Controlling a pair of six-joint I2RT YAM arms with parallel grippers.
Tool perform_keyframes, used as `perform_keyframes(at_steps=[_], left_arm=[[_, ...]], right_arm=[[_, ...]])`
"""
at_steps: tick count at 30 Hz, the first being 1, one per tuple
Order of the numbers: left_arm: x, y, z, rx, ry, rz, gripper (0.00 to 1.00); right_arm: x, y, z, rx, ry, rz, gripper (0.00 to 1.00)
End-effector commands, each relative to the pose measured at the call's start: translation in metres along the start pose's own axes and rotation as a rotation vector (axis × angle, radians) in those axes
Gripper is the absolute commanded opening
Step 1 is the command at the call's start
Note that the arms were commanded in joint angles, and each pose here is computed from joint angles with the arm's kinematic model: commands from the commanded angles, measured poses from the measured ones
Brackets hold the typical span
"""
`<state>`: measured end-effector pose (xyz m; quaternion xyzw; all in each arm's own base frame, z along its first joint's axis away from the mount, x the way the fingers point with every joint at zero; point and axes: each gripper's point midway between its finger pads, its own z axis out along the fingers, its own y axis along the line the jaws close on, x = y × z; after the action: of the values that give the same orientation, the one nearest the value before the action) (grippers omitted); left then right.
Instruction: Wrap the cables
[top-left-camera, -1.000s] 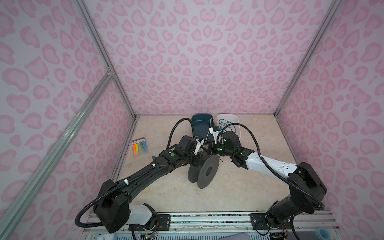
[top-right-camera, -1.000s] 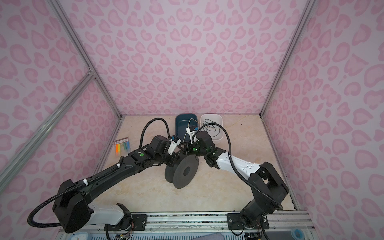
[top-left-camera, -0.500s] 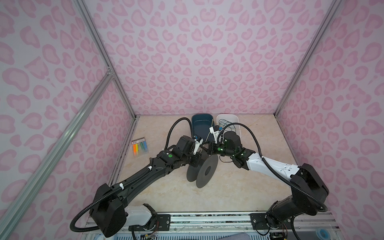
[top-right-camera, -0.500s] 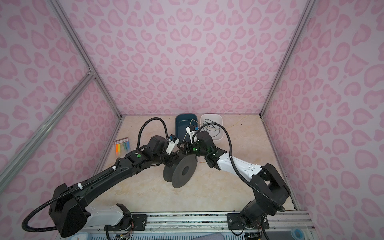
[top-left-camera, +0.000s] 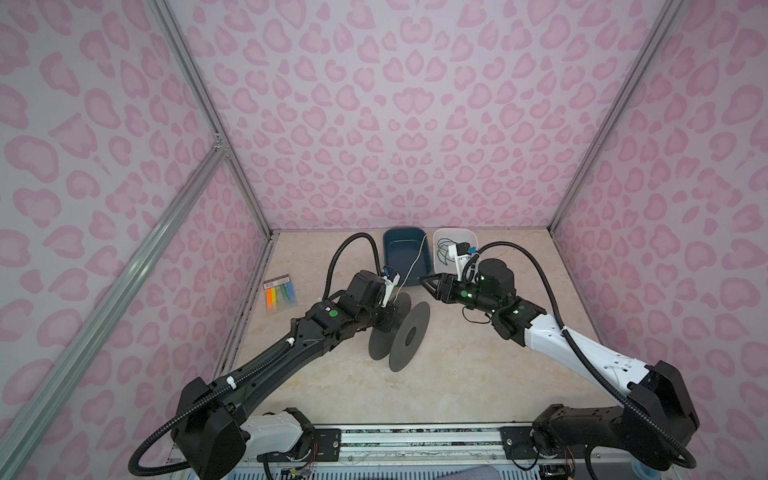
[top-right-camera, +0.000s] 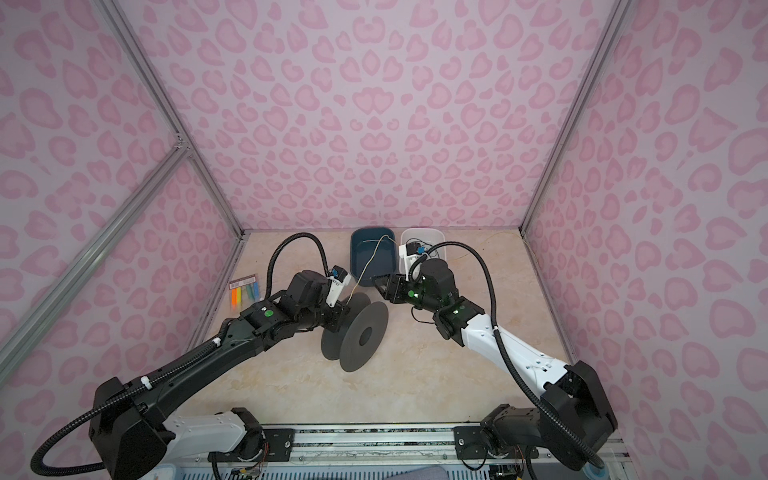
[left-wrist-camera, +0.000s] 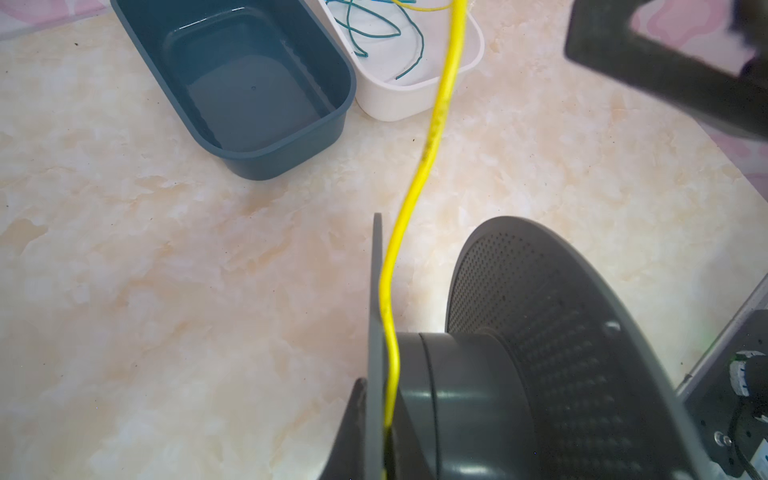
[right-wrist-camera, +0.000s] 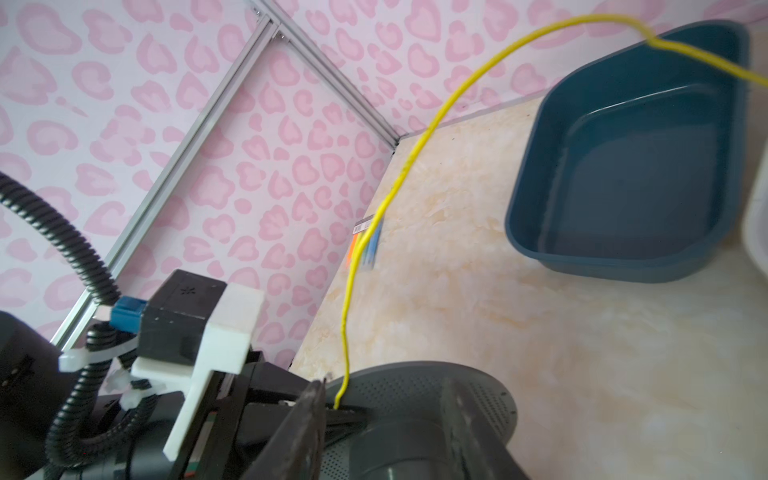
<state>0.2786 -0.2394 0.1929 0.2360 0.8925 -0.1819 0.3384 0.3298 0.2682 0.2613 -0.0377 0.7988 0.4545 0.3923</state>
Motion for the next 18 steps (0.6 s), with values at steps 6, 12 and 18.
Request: perform_keyframes(at_steps=[6,12,18], left_arm=[[-0.018,-0.003,-0.014,0.007,-0.069,0.007,0.04],[-0.016,-0.004,-0.015,0.017,-0.075,0.005,0.04],[-0.013,-0.004,-0.019,0.023,-0.083,0.006,0.04]], right_arm=[[-0.093,-0.119,-0.097,0.467,-0.35,0.063,0.53],[-0.143,-0.197,-0.138,0.593,-0.533,0.149,0.63],[-0.176,-0.274,-0.135,0.577,-0.469,0.276,0.59]])
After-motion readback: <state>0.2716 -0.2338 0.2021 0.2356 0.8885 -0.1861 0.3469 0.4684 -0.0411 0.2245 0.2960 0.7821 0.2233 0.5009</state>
